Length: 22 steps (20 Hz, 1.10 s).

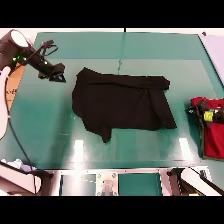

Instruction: Fold the shirts.

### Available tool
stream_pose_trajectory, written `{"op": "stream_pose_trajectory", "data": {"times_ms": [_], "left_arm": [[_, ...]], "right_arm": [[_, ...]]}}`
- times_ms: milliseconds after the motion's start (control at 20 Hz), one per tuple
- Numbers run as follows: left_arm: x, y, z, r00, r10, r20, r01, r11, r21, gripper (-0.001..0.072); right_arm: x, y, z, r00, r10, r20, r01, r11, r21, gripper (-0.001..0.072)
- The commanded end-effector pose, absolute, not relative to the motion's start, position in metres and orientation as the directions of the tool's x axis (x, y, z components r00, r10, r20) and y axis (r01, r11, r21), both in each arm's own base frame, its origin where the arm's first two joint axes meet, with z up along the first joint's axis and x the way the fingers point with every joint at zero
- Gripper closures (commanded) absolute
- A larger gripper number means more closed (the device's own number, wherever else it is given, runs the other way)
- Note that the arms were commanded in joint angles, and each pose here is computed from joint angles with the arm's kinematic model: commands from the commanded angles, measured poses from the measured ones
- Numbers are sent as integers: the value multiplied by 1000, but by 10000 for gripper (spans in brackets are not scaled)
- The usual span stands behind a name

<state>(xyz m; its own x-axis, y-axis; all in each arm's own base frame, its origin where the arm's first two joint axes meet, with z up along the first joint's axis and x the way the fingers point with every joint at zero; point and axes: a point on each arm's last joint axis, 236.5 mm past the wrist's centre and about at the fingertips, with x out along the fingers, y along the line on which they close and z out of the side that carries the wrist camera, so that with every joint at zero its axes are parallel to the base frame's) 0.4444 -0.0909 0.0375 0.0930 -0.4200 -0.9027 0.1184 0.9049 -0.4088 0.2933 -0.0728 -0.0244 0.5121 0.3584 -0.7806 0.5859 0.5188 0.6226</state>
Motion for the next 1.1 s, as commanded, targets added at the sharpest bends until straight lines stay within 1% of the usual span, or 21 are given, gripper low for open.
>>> {"op": "stream_pose_trajectory", "data": {"times_ms": [0,100,200,300,400,500,550,600,700,850,900,950,1000,1050], "left_arm": [[393,-85,20,54,-411,-910,116,908,-403,687],[361,-70,0,52,-406,-912,55,913,-403,687],[334,-46,-21,49,-405,-913,-47,912,-408,687],[312,-32,-33,52,-435,-899,-120,891,-438,687],[303,-25,-37,58,-464,-884,-165,869,-467,686],[302,-24,-38,65,-476,-877,-184,858,-479,686],[303,-26,-37,69,-484,-872,-186,853,-488,685],[305,-29,-35,77,-495,-865,-188,845,-500,685],[309,-35,-31,95,-522,-847,-194,825,-531,686],[311,-38,-29,102,-535,-838,-196,815,-545,682],[311,-39,-29,101,-537,-838,-197,814,-546,493],[311,-42,-28,100,-544,-833,-206,808,-552,188],[312,-49,-26,102,-560,-822,-207,796,-568,140],[312,-60,-27,102,-578,-809,-199,785,-586,140]], "right_arm": [[239,-48,-54,386,400,-831,705,453,546,276],[231,-39,-67,367,422,-829,738,411,535,253],[228,-41,-82,371,401,-838,755,394,523,243],[231,-49,-96,374,373,-849,776,376,507,243],[247,-48,-106,404,377,-833,764,361,534,244],[268,-37,-117,434,411,-802,742,343,577,246],[278,-33,-123,443,420,-792,726,350,592,247],[289,-32,-127,449,422,-787,708,370,602,295],[307,-40,-123,462,420,-781,659,427,619,688],[329,-65,-77,511,424,-748,571,483,663,695],[332,-81,-58,536,391,-748,554,505,662,695],[334,-103,-41,568,328,-755,562,515,647,696],[336,-126,-23,608,254,-752,567,524,635,695],[338,-144,-8,646,180,-742,567,538,624,695]]}}
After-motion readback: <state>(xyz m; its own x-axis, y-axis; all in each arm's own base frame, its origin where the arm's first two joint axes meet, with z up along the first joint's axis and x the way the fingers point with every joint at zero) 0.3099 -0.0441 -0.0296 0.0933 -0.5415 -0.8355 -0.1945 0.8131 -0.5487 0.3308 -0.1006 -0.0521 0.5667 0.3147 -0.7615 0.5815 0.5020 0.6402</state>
